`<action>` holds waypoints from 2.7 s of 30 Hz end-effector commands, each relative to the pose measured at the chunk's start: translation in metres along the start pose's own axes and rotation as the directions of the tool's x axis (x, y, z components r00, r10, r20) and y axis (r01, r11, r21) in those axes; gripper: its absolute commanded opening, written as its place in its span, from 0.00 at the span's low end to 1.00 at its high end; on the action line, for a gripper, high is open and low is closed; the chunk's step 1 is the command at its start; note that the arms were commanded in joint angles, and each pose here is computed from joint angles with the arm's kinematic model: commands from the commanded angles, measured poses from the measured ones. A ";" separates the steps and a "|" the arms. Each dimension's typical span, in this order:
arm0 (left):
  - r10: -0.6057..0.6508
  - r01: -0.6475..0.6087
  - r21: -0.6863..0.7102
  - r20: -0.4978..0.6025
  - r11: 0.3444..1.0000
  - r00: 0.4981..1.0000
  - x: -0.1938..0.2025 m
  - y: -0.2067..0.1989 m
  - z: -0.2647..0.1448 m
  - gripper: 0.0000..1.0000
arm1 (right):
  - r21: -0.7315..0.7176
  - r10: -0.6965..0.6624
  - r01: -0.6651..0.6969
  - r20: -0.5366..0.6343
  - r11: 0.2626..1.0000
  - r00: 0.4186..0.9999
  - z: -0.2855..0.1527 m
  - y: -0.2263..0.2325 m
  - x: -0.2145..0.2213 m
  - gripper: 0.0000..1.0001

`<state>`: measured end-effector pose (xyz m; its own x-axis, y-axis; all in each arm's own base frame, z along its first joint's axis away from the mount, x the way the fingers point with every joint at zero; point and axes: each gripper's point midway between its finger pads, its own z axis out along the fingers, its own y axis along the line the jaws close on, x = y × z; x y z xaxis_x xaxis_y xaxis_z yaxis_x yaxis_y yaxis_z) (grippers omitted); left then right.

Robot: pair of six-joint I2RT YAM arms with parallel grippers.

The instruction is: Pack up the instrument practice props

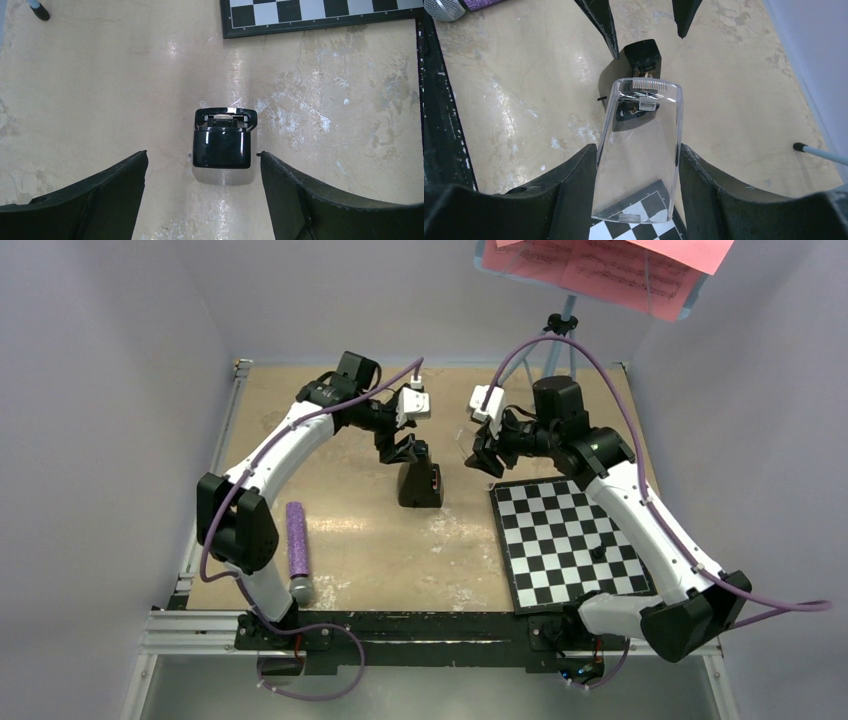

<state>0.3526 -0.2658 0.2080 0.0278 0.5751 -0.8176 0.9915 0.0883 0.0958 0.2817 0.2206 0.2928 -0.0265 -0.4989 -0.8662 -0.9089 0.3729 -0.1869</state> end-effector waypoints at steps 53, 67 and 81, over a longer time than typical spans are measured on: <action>0.227 -0.229 0.451 0.058 0.863 0.972 0.039 -0.099 -0.065 0.00 | -0.185 0.035 0.062 0.475 0.981 0.879 0.117 0.020 -0.010 0.00; 0.085 -0.083 0.406 0.014 0.910 0.996 0.054 -0.095 -0.053 0.00 | -0.188 0.063 0.042 0.520 0.981 0.852 0.125 0.057 -0.018 0.00; -0.063 0.066 0.380 -0.021 0.923 0.998 0.063 -0.102 -0.044 0.00 | -0.169 0.040 0.063 0.544 0.984 0.838 0.146 0.072 -0.015 0.00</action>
<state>0.2621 -0.2080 0.1861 0.0616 0.5431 -0.8374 0.9713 -0.2256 -0.0748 0.2741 0.3628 0.2080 0.1085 -0.0345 -0.9935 -0.9760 0.1863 -0.1130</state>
